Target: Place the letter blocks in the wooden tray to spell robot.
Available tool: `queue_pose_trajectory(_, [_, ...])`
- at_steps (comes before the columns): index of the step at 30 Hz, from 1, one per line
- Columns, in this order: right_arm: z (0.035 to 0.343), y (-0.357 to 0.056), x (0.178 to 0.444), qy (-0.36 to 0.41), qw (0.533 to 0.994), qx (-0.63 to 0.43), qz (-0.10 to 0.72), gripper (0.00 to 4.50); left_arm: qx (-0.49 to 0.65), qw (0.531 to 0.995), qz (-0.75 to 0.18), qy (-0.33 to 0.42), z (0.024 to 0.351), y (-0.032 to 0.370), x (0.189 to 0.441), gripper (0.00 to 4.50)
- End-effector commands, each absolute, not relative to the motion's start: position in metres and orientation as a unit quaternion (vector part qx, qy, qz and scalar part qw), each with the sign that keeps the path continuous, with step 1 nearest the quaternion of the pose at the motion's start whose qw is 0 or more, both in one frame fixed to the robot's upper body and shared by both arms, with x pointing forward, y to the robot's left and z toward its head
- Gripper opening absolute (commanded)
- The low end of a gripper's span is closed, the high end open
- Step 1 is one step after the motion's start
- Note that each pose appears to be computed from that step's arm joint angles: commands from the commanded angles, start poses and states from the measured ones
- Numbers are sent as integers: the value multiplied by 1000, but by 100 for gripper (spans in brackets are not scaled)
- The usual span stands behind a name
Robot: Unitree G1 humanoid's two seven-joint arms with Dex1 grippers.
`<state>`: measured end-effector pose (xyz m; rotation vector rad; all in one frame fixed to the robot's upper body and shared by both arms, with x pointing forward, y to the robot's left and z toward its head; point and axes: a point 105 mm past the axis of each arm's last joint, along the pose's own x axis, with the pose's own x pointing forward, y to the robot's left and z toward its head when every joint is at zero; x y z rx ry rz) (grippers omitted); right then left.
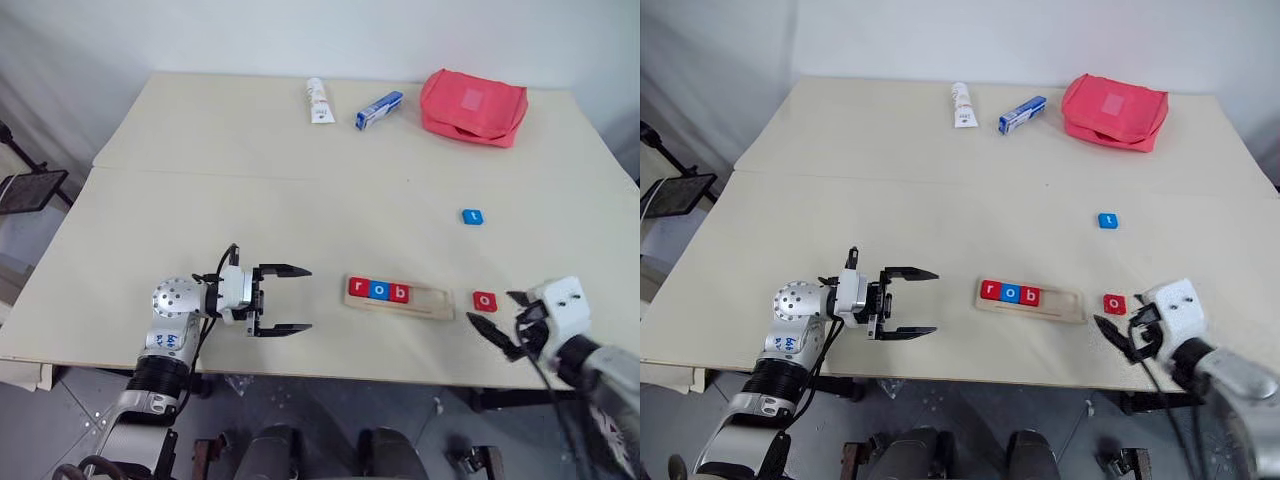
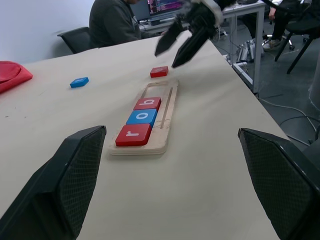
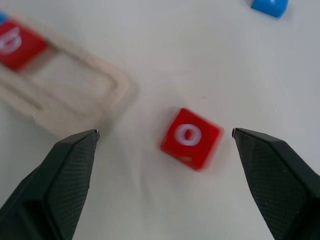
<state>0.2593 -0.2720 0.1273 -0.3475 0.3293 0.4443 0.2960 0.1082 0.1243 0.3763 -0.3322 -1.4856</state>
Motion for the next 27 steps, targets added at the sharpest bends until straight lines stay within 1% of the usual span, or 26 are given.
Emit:
queue_pose_trajectory(1, [137, -276, 265, 171, 912, -218, 302, 448, 170, 709, -664, -167, 132, 107, 297, 450])
queue_pose_trajectory(4, [138, -282, 273, 190, 884, -248, 347, 448, 171, 710, -662, -168, 133, 107, 297, 450])
queue_pose_trajectory(8, [131, -286, 283, 223, 842, -281, 403, 448, 172, 712, -659, -170, 133, 107, 296, 450])
queue_pose_trajectory(11, [127, -289, 287, 236, 827, -289, 421, 448, 173, 713, -657, -170, 133, 108, 296, 450])
queue_pose_trajectory(15, [113, -294, 298, 267, 798, -314, 439, 448, 177, 722, -647, -170, 133, 112, 293, 450])
queue_pose_trajectory(18, [110, -297, 302, 273, 795, -318, 439, 394, 179, 726, -643, -168, 132, 113, 291, 450])
queue_pose_trajectory(24, [112, -294, 306, 267, 793, -317, 446, 203, 180, 729, -639, -167, 132, 115, 289, 450])
queue_pose_trajectory(26, [116, -291, 305, 262, 793, -316, 450, 146, 180, 730, -638, -167, 133, 116, 289, 450])
queue_pose_trajectory(27, [120, -287, 304, 259, 791, -316, 456, 146, 180, 730, -638, -167, 133, 116, 289, 450])
